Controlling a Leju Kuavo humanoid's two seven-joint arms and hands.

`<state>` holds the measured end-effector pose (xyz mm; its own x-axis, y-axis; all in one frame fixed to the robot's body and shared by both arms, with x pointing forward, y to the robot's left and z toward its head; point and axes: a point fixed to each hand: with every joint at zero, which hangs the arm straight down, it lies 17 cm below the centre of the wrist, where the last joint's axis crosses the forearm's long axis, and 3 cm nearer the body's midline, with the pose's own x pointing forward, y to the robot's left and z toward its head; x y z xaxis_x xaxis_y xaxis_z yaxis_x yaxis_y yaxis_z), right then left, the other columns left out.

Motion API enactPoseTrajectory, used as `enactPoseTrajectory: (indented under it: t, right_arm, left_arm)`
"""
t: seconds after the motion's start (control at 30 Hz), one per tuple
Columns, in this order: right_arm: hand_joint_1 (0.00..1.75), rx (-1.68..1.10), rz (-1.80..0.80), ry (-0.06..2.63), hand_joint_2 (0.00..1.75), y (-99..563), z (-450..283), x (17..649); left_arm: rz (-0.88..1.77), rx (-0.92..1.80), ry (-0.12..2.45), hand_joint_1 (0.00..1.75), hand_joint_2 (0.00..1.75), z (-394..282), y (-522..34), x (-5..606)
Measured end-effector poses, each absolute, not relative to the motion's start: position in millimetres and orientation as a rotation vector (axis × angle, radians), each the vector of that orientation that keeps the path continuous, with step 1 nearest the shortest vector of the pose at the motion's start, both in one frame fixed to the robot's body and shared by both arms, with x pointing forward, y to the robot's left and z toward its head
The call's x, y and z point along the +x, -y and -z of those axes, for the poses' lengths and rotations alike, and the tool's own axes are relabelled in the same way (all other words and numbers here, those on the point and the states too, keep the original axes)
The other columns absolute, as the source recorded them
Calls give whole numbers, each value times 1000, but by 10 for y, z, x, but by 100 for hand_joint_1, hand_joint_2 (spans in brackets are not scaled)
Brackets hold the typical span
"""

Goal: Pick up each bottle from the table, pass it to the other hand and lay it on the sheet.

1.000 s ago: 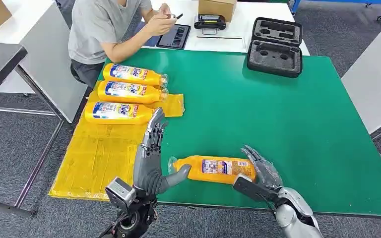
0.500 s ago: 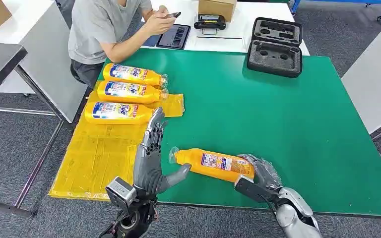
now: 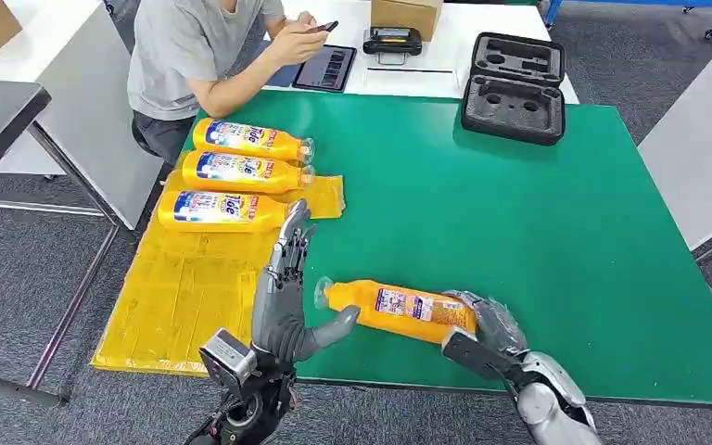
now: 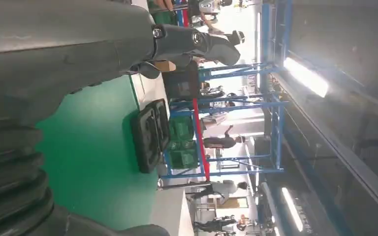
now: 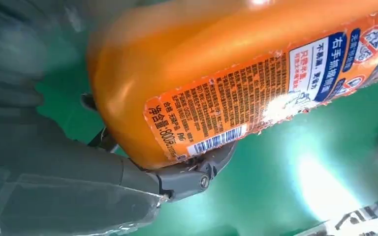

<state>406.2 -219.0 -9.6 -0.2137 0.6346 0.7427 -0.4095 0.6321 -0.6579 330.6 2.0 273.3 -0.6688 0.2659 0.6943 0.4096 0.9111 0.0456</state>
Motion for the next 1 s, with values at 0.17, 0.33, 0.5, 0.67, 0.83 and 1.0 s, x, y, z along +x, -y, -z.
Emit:
enactPoseTrajectory:
  t: [0.17, 0.33, 0.5, 0.67, 0.83, 1.0]
  right_arm:
    - [175, -109, -823, 1628, 175, 2178, -170, 4102]
    - [175, -57, -620, 1734, 175, 2237, -488, 4216]
    - [175, -56, -517, 1773, 175, 2349, -629, 4268]
    - [175, -51, -453, 1800, 175, 2379, -707, 4291]
    - [175, -58, -399, 1834, 175, 2375, -812, 4301]
    - [175, -60, -384, 1842, 175, 2371, -844, 4299]
  left_arm:
    - [242, -421, 2359, 0, 175, -2757, -61, 3339]
    - [215, -369, 2374, 0, 175, -2786, -114, 3375]
    - [204, -361, 2378, 0, 175, -2799, -126, 3376]
    - [159, -294, 2404, 0, 175, -2871, -220, 3400]
    - [107, -258, 2427, 0, 175, -2971, -311, 3400]
    - [95, -262, 2436, 0, 175, -3015, -327, 3386]
